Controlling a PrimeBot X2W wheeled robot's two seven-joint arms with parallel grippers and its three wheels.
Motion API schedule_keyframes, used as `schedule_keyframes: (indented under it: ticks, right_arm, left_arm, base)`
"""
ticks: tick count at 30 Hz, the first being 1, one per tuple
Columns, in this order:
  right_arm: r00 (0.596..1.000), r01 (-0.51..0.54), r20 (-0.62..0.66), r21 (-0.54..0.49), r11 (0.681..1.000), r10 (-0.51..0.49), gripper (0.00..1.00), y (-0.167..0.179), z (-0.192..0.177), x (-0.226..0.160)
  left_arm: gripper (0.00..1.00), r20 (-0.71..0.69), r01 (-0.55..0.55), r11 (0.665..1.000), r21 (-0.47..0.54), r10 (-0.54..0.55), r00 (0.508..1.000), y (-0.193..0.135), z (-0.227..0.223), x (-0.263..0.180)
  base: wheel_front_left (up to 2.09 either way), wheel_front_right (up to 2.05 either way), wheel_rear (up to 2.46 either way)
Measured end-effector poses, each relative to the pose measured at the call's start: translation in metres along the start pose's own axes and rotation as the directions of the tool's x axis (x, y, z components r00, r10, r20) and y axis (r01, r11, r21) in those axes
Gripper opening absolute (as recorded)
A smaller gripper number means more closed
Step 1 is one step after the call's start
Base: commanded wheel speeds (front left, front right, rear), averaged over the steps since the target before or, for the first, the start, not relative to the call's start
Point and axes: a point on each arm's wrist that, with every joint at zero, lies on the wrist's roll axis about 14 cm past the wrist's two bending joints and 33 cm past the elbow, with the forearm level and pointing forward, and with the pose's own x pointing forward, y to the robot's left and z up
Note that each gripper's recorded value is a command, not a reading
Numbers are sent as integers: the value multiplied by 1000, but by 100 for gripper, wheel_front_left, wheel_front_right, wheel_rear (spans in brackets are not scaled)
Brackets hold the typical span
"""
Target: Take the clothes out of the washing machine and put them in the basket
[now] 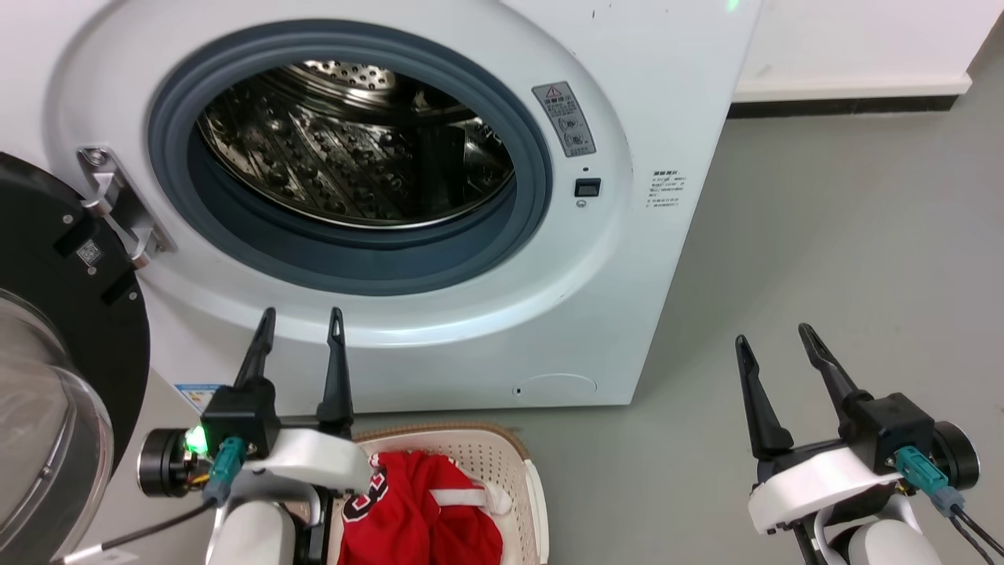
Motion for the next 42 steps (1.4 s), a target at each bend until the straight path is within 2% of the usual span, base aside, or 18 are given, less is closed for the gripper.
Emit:
schedule_keyframes:
  ticks: [16,42]
  right_arm:
    - [1000,-5,16,-1,1000,5,100,5,12,-21]
    - [1000,-13,12,13,1000,12,100,9,12,-23]
  left_arm:
    - [100,-14,28,1000,1,-28,1000,-10,0,-32]
    - [100,-2,22,1000,-3,-22,1000,-10,4,-33]
  base:
    - [0,0,0]
    - [0,0,0]
